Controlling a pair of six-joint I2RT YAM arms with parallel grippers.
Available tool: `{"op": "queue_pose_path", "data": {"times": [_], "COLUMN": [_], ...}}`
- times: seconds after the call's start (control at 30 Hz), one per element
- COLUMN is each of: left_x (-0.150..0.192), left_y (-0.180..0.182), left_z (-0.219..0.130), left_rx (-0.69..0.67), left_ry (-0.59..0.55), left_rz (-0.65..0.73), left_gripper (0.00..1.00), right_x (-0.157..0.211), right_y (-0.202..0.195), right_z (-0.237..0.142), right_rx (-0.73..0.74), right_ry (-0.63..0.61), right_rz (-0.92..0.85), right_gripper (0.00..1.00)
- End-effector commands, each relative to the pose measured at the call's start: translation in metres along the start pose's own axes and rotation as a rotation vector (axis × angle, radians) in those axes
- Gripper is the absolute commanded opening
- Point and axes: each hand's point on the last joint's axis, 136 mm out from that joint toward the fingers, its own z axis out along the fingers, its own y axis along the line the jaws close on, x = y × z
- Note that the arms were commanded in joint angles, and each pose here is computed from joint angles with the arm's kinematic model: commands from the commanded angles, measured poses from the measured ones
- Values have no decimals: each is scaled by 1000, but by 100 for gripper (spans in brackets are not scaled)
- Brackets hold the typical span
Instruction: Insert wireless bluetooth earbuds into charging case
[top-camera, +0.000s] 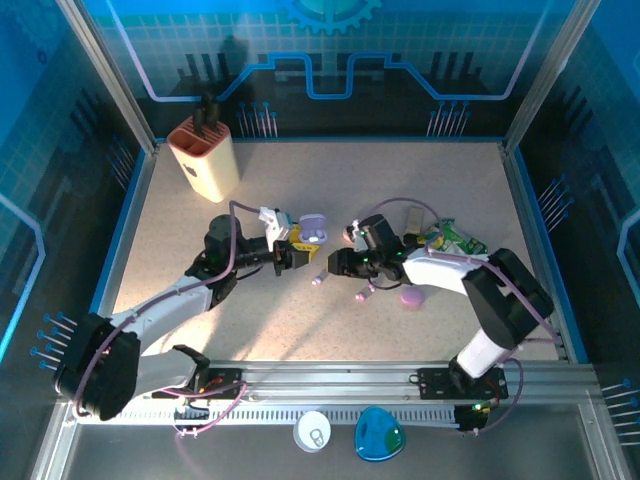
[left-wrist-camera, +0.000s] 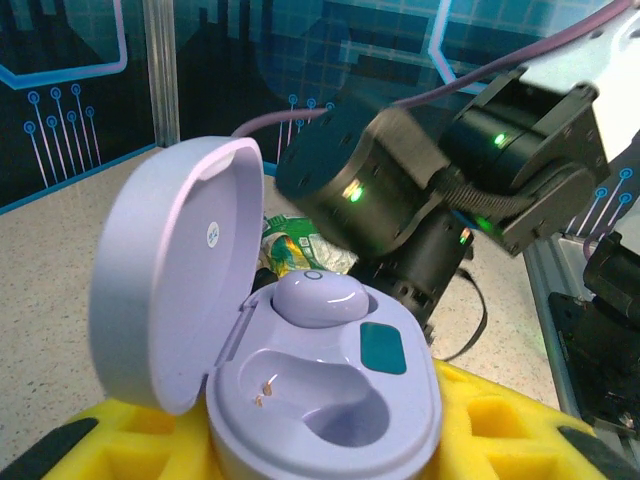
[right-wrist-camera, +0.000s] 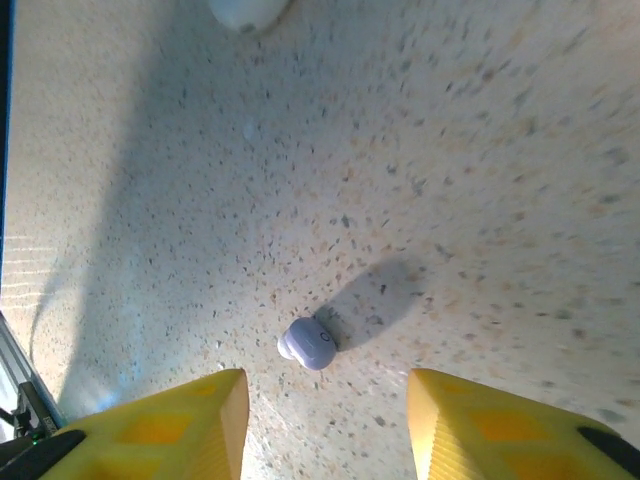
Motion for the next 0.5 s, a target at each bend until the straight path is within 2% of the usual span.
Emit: {"op": "queue_pose_path", "data": {"times": [0.0,0.27,0.47], "left_x": [-7,-8,-8], "left_y": [-2,-3,-3], "left_z": [-7,-11,-11], "left_rx": [-17,-29,-28], "left_ry": [-30,-29,-26], "left_rz": [31,39,40], "left_gripper": [35,35,35], "right_x": [15,48,48], "right_y": [16,23,22], "right_z": [17,44,56], "right_rx": [-42,-36,-34], "right_ry": [80,170,159], "right_rz": [56,70,81], "right_gripper": [46,44,44]}}
